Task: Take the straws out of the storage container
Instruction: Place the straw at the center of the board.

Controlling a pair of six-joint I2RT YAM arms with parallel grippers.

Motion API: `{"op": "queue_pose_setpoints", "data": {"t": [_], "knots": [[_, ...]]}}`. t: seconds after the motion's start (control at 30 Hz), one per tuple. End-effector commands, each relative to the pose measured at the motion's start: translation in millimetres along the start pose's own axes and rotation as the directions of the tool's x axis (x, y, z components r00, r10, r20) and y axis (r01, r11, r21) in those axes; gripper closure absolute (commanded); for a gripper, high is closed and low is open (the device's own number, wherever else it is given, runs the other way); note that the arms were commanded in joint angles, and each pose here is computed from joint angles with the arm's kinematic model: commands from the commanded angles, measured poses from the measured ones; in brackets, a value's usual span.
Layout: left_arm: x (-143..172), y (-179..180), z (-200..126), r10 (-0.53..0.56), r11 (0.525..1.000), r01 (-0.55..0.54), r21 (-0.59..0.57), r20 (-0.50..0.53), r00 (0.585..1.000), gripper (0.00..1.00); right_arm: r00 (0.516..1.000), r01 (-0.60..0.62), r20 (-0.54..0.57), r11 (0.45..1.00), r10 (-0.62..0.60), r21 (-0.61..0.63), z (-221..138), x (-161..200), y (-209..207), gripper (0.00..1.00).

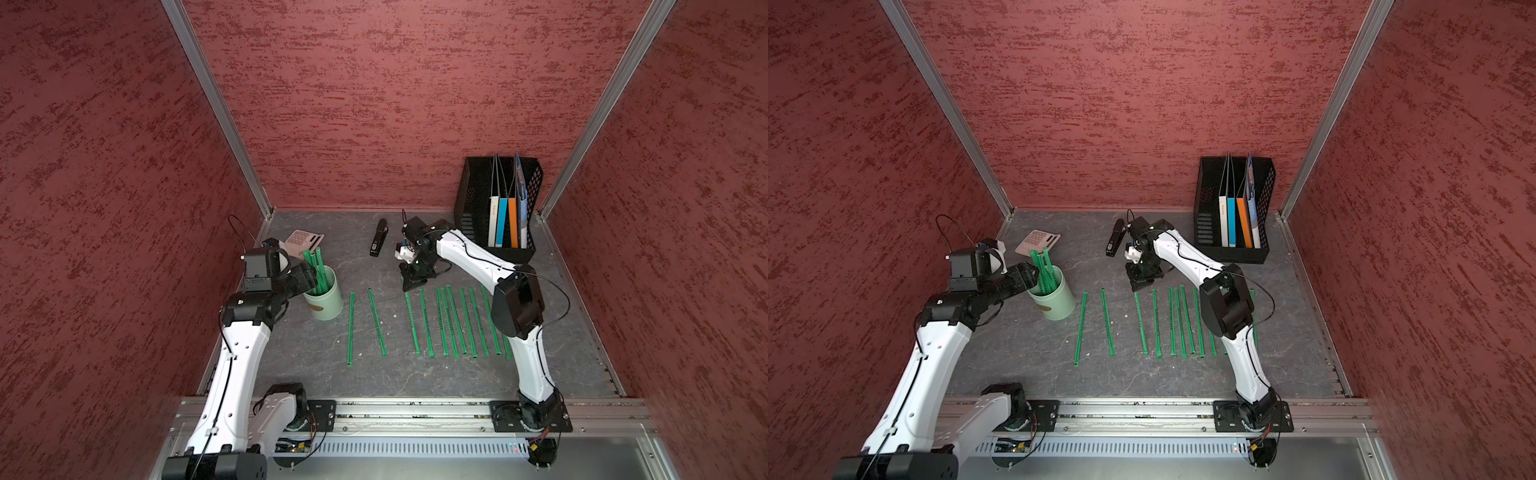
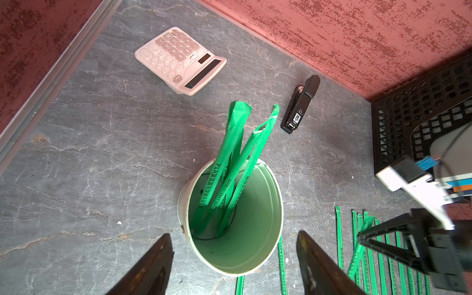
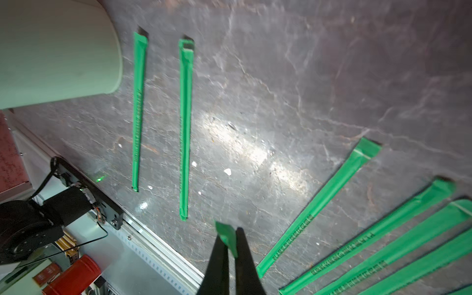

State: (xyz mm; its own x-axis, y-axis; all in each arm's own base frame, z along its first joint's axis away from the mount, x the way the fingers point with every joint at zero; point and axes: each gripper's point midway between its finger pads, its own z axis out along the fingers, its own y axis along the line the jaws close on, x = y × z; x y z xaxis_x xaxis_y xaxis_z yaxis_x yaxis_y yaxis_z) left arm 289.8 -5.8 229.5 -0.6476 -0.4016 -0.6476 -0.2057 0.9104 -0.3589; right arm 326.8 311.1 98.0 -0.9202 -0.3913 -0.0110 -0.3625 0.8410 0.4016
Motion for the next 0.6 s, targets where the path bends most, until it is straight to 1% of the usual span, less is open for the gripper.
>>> {"op": "queue_pose_setpoints", "data": {"t": [0.0,0.23,0.57], "knots": [[-3,-1,2,0.005,1.0,-0.006,0.017,0.012,1.0,0.24,0.998,-0.026,0.055,1.0,0.025,0.013,-5,-5,-3,0.98],[-1,-1,1,0.006,1.0,-0.006,0.017,0.01,1.0,0.24,0.997,-0.079,0.025,0.996,0.079,0.028,17,1,-17,0.97],[1,0,2,0.009,1.0,-0.009,0.013,0.004,1.0,0.24,0.987,-0.154,0.043,0.987,0.153,0.032,25,-11,-34,0.95]]}}
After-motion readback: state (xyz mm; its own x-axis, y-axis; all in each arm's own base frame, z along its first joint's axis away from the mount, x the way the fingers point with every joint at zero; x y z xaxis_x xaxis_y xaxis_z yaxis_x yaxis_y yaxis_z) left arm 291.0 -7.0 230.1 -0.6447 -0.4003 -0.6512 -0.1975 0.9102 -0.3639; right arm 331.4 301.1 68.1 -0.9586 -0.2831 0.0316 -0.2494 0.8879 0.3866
